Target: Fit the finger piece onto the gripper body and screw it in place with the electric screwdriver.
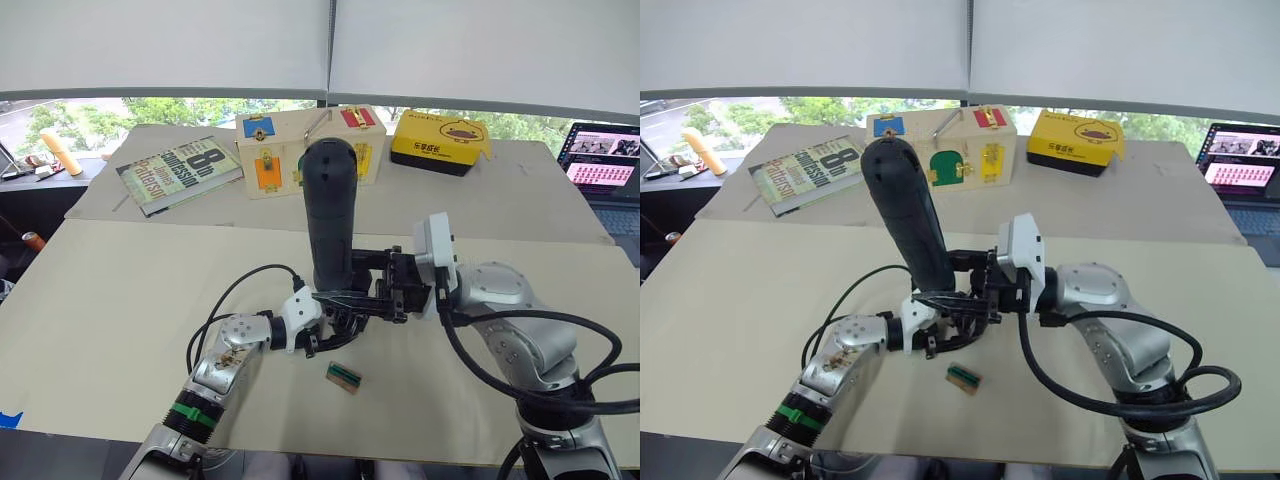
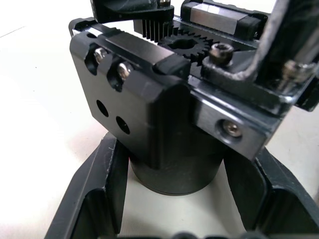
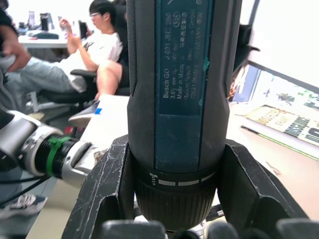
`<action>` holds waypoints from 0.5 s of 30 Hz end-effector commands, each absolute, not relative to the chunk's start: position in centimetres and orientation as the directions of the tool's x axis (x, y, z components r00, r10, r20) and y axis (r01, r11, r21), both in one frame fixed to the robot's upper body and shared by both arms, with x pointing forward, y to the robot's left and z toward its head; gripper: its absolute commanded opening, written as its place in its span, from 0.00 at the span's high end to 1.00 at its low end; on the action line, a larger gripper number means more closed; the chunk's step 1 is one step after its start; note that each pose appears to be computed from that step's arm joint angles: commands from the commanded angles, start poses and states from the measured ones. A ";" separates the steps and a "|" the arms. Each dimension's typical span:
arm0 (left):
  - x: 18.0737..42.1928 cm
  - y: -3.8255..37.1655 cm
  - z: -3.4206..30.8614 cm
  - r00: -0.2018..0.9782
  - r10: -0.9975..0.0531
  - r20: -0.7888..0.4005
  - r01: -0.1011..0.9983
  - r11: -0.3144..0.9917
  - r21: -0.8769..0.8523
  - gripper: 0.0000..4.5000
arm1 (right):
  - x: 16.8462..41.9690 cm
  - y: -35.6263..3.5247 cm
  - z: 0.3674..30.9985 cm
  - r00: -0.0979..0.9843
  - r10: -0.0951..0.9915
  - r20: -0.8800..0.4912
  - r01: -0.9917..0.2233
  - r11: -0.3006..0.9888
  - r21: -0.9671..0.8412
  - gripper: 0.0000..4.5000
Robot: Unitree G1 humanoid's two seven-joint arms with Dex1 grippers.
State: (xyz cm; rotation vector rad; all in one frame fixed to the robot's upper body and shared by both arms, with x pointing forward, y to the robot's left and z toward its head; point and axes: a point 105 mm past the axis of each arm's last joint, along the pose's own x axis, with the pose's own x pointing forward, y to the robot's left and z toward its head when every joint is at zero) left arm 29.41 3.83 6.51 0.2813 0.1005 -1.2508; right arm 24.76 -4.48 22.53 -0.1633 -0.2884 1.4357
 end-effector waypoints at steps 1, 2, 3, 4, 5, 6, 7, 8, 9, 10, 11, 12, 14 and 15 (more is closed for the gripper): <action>28.2 3.7 3.3 0.266 -0.908 -0.325 0.963 0.262 0.056 0.49 | 25.0 -5.0 22.9 0.136 0.980 0.144 -0.941 0.173 -0.291 0.58; 28.2 3.8 3.3 0.266 -0.908 -0.325 0.963 0.262 0.056 0.49 | 25.0 -5.1 22.8 0.142 0.979 0.145 -0.941 0.179 -0.287 0.58; 28.2 3.8 3.3 0.266 -0.907 -0.325 0.963 0.262 0.057 0.49 | 25.2 -5.1 22.7 0.153 0.977 0.146 -0.942 0.189 -0.278 0.58; 28.2 3.8 3.3 0.266 -0.907 -0.325 0.963 0.262 0.057 0.49 | 25.3 -5.2 22.6 0.160 0.976 0.147 -0.942 0.196 -0.273 0.58; 28.2 3.8 3.3 0.266 -0.907 -0.325 0.963 0.262 0.057 0.49 | 25.3 -5.2 22.5 0.167 0.975 0.148 -0.942 0.202 -0.268 0.58; 28.2 3.7 3.4 0.266 -0.908 -0.325 0.963 0.262 0.058 0.49 | 25.4 -5.2 22.3 0.174 0.974 0.148 -0.942 0.209 -0.264 0.58; 28.2 3.7 3.4 0.266 -0.908 -0.324 0.963 0.262 0.058 0.49 | 25.5 -5.2 22.1 0.180 0.973 0.147 -0.941 0.214 -0.263 0.58; 28.2 3.7 3.4 0.266 -0.908 -0.324 0.963 0.262 0.058 0.49 | 25.5 -5.2 22.0 0.184 0.972 0.145 -0.941 0.217 -0.259 0.58; 28.2 3.7 3.4 0.266 -0.908 -0.324 0.963 0.262 0.059 0.49 | 25.5 -5.2 21.8 0.185 0.972 0.143 -0.942 0.217 -0.256 0.58; 28.2 3.8 3.4 0.266 -0.908 -0.324 0.963 0.262 0.059 0.49 | 25.4 -5.2 21.7 0.185 0.973 0.139 -0.943 0.216 -0.255 0.58; 28.2 3.8 3.4 0.266 -0.908 -0.324 0.963 0.261 0.059 0.49 | 25.4 -5.2 21.5 0.186 0.973 0.134 -0.944 0.215 -0.251 0.58; 28.2 3.8 3.4 0.266 -0.908 -0.325 0.963 0.261 0.059 0.49 | 25.4 -5.2 21.3 0.188 0.974 0.130 -0.945 0.215 -0.247 0.58; 28.3 3.8 3.4 0.266 -0.907 -0.325 0.963 0.261 0.060 0.49 | 25.4 -5.2 20.9 0.196 0.973 0.120 -0.947 0.219 -0.235 0.58; 28.3 3.8 3.4 0.266 -0.907 -0.325 0.963 0.261 0.060 0.49 | 25.5 -5.2 20.7 0.199 0.973 0.114 -0.948 0.221 -0.229 0.58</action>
